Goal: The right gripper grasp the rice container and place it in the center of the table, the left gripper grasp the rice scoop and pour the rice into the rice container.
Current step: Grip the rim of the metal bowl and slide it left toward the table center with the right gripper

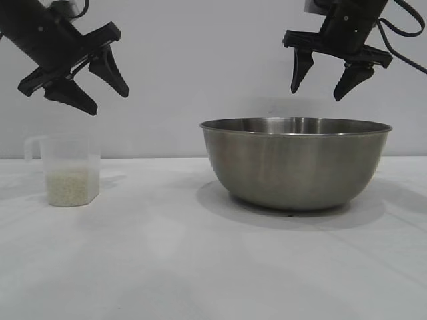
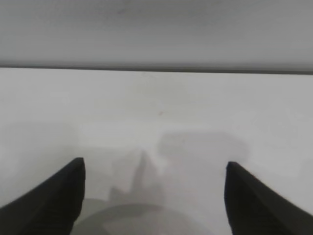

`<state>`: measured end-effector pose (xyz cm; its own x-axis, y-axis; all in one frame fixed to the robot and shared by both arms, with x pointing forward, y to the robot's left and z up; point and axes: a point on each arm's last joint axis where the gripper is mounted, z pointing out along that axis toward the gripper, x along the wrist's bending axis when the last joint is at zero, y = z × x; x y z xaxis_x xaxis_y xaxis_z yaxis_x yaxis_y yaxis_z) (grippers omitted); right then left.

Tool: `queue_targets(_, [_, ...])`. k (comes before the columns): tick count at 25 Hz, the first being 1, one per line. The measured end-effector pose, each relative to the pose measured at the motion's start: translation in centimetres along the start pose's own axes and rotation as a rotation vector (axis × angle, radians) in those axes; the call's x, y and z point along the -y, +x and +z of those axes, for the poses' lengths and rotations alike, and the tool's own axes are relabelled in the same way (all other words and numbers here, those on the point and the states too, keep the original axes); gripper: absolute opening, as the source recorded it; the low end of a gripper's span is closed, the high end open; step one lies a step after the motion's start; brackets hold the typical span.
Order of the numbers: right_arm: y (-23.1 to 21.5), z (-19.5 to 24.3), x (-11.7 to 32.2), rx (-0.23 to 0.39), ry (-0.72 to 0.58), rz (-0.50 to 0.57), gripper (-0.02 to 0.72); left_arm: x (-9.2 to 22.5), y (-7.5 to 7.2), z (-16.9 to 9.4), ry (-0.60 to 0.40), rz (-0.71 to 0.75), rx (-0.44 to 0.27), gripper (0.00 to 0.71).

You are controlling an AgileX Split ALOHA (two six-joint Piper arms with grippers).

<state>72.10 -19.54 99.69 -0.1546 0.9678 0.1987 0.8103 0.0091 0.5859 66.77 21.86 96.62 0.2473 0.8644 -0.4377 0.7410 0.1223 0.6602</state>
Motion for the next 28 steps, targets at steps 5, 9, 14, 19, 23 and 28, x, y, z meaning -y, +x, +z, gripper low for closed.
queue_targets(5, [0.0, 0.0, 0.0, 0.000, 0.000, 0.000, 0.540, 0.0, 0.0, 0.0, 0.000, 0.000, 0.000, 0.398])
queue_targets(9, [0.0, 0.0, 0.0, 0.000, 0.000, 0.000, 0.540, 0.0, 0.0, 0.0, 0.000, 0.000, 0.000, 0.398])
queue_targets(14, [-0.2, -0.5, 0.0, 0.030, 0.010, -0.041, 0.540, 0.0, 0.0, 0.0, 0.001, 0.000, 0.002, 0.398])
queue_targets(19, [0.3, -4.6, -0.7, 0.056, 0.034, -0.089, 0.540, 0.1, -0.1, 0.0, 0.008, 0.000, 0.011, 0.398])
queue_targets(23, [0.5, -7.5, 0.0, 0.078, 0.159, -0.113, 0.540, 0.1, -0.2, 0.0, 0.013, 0.000, 0.019, 0.398])
queue_targets(28, [0.3, -8.2, 1.6, 0.090, 0.345, -0.111, 0.540, 0.1, -0.2, 0.0, 0.016, 0.000, 0.023, 0.398])
